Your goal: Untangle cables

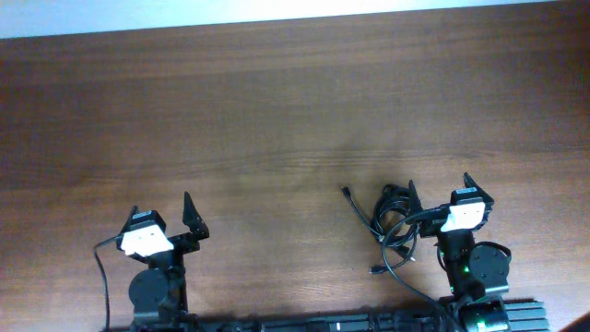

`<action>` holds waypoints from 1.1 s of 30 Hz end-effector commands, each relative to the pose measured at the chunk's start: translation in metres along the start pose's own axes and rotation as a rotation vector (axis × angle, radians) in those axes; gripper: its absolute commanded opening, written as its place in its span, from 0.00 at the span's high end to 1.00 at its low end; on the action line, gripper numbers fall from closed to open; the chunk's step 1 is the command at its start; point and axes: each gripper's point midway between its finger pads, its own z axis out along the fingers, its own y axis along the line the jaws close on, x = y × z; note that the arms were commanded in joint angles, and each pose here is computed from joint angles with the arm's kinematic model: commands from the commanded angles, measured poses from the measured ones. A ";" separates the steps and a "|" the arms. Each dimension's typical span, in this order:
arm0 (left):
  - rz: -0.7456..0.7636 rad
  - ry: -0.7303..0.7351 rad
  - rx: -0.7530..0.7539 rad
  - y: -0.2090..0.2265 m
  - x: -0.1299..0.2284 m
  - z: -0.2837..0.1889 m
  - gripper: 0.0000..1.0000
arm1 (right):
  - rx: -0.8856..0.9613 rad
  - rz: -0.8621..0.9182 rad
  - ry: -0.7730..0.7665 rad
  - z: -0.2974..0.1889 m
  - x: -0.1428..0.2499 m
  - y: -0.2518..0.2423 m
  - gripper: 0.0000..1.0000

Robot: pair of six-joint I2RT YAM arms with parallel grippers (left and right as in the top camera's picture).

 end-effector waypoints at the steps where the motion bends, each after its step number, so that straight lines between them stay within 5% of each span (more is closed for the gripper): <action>1: -0.005 -0.021 -0.019 0.002 -0.021 -0.007 0.01 | -0.015 0.001 0.000 0.000 0.002 0.003 0.01; 21: 0.174 0.389 0.100 -0.037 -0.051 0.028 0.01 | -0.015 0.001 0.000 0.000 0.002 0.003 0.01; 33: 0.222 0.720 0.205 -0.061 -0.025 0.060 0.01 | -0.015 0.001 0.000 0.000 0.002 0.003 0.01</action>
